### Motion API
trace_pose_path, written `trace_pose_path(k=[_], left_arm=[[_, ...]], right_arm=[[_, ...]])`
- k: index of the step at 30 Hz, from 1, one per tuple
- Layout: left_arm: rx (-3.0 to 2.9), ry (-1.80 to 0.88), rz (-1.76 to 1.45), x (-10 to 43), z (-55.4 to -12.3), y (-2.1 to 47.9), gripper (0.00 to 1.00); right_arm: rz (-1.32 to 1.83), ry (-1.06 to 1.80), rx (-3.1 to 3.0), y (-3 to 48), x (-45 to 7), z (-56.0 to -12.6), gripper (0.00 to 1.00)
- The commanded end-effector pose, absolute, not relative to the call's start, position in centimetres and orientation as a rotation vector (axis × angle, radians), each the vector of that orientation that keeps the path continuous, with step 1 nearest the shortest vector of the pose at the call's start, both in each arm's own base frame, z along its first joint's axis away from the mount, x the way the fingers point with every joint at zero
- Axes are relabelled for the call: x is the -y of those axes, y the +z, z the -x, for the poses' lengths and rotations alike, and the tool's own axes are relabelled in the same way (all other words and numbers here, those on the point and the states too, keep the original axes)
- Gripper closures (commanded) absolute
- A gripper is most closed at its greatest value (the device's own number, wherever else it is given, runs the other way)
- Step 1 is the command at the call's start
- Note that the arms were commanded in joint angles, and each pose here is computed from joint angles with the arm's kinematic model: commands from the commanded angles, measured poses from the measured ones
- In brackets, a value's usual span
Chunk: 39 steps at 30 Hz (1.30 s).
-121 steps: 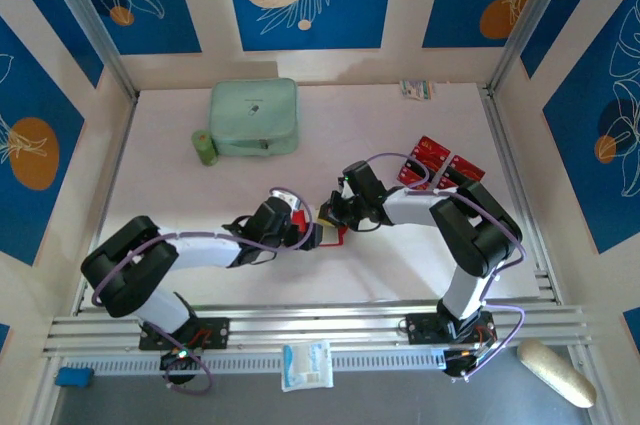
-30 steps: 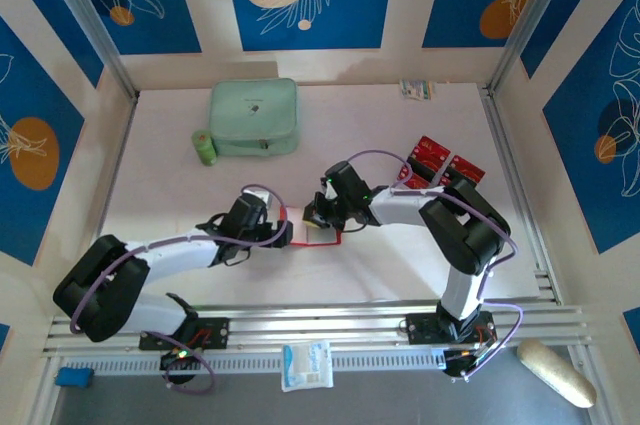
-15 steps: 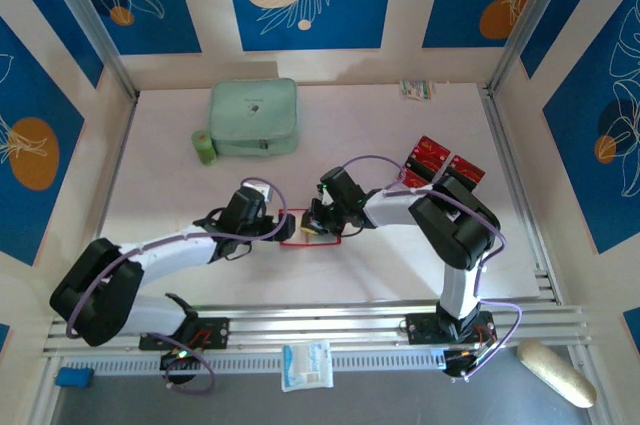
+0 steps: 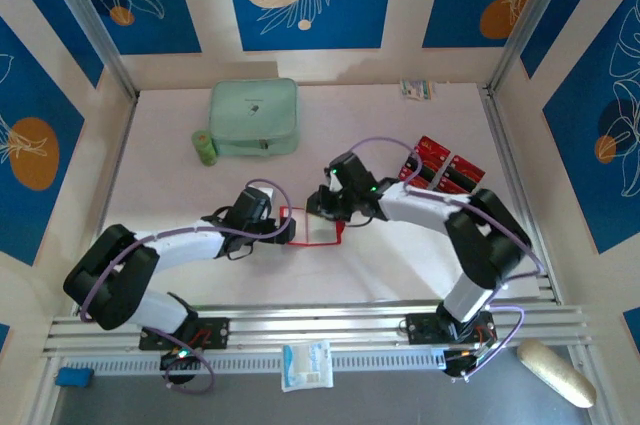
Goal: Put the credit cards into the card holder
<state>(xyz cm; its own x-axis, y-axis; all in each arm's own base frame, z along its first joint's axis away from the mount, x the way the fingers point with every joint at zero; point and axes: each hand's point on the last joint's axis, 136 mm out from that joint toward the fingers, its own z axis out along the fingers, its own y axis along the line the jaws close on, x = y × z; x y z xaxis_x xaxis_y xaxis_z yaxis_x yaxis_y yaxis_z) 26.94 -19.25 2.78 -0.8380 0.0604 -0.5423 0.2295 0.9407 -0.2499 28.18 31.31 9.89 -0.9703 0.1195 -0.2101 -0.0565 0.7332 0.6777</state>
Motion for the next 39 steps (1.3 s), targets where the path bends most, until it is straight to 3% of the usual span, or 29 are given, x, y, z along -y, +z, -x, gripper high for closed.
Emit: trace_pose_path(k=[1, 5, 7, 19, 29, 39], left_arm=[[-2.596, -0.35, -0.231, 18.4, -26.5, 1.3, 0.0], [-2.599, -0.338, -0.241, 18.3, -26.6, 1.2, 0.0], [-2.6, -0.331, -0.243, 18.3, -26.6, 1.2, 0.0], [-2.606, -0.307, -0.269, 18.1, -26.6, 1.2, 0.0], [-2.6, -0.316, -0.275, 18.4, -26.8, 1.4, 0.0], [-2.607, -0.32, -0.279, 18.4, -26.7, 1.2, 0.0]], right_arm=[[0.085, 0.75, -2.628, 13.1, -27.1, -29.6, 0.6], [0.17, 0.421, -2.564, 14.7, -22.1, -31.5, 0.37], [0.181, 0.292, -2.564, 14.5, -19.5, -32.5, 0.33], [0.119, -0.009, -2.633, 13.1, -10.3, -35.1, 0.33], [-0.057, -0.239, -2.716, 10.6, -5.4, -36.3, 0.4], [-0.572, 0.071, -2.463, 15.9, 1.1, -35.2, 0.38]])
